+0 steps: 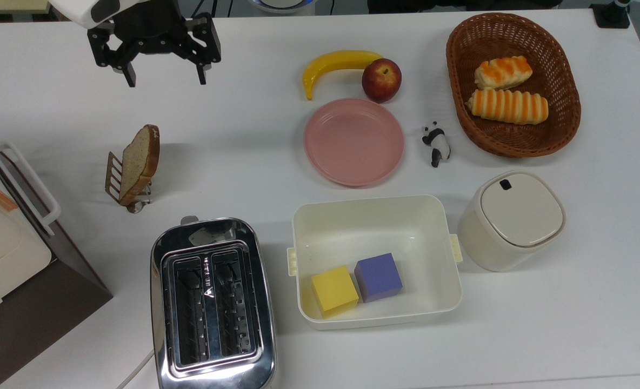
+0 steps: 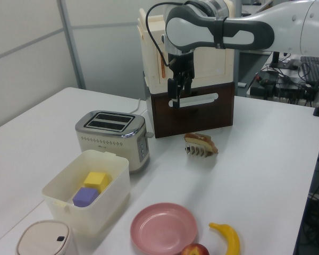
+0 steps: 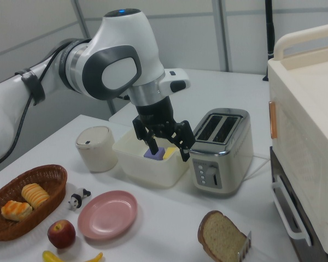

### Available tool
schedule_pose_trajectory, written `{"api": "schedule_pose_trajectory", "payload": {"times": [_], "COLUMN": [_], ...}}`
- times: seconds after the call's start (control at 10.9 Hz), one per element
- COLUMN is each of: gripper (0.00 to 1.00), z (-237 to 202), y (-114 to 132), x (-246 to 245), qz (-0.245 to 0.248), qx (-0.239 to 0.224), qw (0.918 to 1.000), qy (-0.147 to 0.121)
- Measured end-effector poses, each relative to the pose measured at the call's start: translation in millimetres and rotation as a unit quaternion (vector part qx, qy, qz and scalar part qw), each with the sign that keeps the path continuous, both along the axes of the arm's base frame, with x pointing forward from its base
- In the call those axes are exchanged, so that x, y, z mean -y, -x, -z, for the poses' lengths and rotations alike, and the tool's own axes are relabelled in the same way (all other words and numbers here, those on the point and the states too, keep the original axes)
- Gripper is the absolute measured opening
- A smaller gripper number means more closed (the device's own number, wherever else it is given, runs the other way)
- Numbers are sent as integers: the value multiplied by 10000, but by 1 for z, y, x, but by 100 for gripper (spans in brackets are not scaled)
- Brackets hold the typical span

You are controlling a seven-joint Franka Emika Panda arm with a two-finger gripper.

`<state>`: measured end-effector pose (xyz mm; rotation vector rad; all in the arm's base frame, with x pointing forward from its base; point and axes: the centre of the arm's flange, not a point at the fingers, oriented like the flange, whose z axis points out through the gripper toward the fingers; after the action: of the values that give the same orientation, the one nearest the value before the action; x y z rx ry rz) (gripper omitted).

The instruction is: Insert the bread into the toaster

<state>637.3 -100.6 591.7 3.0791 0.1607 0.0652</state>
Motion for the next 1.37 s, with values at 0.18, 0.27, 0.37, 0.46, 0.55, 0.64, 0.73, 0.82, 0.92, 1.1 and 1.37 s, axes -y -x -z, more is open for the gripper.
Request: {"api": "schedule_pose_trajectory", "payload": {"times": [0.18, 0.27, 0.37, 0.46, 0.55, 0.64, 0.73, 0.82, 0.92, 1.1, 1.37], "gripper": [100, 100, 100, 100, 100, 100, 100, 100, 100, 100, 100], "z": [0, 0, 0, 0, 0, 0, 0, 0, 0, 0, 0], "y": [0, 1, 1, 2, 2, 2, 2, 2, 2, 2, 2], "x": [1, 4, 7, 10, 10, 10, 10, 10, 10, 10, 10], "qz": [36, 76, 109, 126, 130, 129, 129, 129, 129, 129, 129], "qx": [18, 30, 32, 32, 32, 32, 32, 32, 32, 32, 32], "qw": [9999, 9997, 9997, 9996, 9996, 9996, 9996, 9996, 9996, 9996, 9996], "qy": [-151, -228, -236, -233, -233, -233, -233, -233, -233, -233, -233]}}
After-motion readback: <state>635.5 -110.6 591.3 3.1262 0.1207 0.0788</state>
